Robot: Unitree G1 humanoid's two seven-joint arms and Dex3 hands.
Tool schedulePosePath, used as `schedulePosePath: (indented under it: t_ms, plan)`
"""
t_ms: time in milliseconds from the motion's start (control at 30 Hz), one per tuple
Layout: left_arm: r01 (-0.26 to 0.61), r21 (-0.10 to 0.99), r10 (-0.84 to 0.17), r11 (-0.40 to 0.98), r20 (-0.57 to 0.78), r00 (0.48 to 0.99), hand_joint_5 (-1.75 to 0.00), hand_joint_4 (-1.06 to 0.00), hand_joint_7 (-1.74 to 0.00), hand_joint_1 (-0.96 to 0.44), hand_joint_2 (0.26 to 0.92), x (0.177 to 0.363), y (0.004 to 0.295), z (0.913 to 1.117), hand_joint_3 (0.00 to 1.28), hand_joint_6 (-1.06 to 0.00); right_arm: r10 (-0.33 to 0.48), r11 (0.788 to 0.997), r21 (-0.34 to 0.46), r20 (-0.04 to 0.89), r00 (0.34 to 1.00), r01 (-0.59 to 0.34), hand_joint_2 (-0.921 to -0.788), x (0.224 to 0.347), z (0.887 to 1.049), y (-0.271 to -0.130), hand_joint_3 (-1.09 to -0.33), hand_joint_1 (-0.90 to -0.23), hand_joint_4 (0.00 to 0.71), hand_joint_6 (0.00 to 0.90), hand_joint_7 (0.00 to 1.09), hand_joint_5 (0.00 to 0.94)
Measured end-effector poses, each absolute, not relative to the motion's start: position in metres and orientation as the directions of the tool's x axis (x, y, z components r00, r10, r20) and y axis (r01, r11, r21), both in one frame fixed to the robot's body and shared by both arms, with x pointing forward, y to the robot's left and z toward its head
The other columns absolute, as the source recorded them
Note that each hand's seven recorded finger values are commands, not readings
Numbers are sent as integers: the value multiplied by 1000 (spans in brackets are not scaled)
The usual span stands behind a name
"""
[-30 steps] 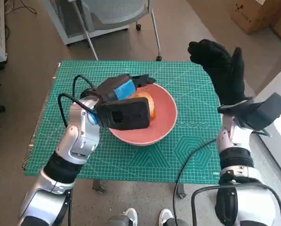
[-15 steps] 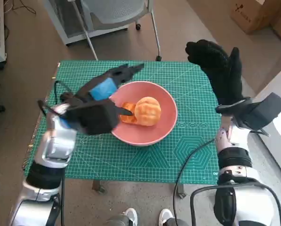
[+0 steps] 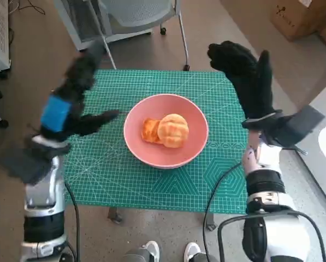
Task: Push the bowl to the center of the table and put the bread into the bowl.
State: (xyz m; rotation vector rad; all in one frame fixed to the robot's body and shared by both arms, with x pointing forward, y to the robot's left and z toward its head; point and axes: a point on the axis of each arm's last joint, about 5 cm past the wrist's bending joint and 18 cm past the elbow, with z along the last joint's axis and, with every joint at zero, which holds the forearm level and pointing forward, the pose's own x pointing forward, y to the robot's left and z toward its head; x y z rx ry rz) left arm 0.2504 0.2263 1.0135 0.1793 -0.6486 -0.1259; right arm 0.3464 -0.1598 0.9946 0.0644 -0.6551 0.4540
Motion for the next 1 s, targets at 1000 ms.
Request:
schedulePosePath:
  t_ms: [1000]
  plan:
    - [23,96,-79,995,631,772,-14,-86,-59,-745,921,239,228,1009,390,-138,405,889,-134,675,616,-438,-921,345,1016,-128,-684,-702,264,365,0,0]
